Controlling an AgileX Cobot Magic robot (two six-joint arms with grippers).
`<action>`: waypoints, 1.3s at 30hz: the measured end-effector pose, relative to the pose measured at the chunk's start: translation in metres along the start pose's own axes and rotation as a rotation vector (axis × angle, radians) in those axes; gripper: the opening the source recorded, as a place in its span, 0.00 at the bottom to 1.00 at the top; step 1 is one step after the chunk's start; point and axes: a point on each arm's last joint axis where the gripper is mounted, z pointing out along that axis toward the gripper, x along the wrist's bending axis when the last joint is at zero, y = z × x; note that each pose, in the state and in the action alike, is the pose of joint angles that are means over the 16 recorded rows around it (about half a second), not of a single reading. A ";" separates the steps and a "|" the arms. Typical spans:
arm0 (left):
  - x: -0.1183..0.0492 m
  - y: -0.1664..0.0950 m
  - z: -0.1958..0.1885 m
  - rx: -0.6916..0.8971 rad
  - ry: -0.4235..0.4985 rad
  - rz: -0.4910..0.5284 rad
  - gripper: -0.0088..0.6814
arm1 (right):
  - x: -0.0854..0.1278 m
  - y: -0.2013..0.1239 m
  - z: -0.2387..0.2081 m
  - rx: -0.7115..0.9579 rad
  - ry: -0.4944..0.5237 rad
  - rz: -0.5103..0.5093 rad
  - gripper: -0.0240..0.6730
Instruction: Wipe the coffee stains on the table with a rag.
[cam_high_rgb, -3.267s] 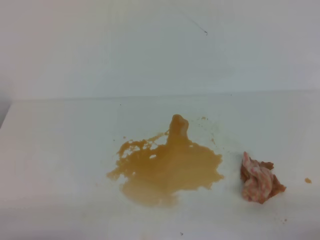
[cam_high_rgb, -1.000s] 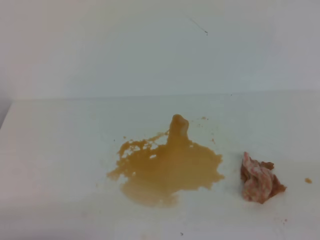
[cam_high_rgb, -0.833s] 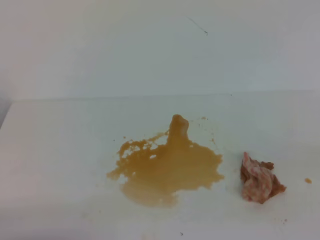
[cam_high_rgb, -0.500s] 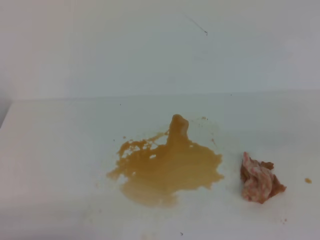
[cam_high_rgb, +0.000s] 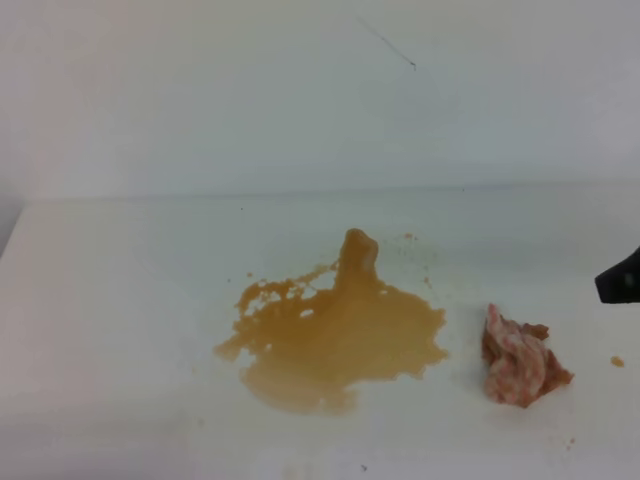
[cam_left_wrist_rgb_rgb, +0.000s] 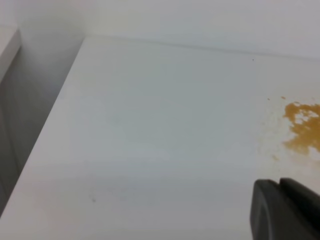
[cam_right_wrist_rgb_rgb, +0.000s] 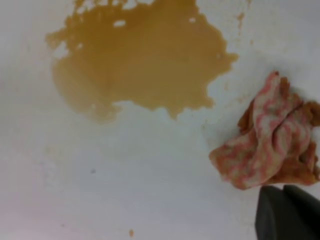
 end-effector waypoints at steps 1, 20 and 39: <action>0.000 0.000 0.000 -0.002 0.000 0.000 0.01 | 0.000 0.003 0.007 0.018 0.013 -0.015 0.13; 0.000 0.000 -0.001 -0.007 -0.002 0.000 0.01 | -0.011 0.032 0.128 0.285 -0.036 -0.089 0.70; 0.000 0.001 -0.001 -0.014 -0.003 0.001 0.01 | -0.021 0.008 0.207 0.438 -0.102 -0.117 0.37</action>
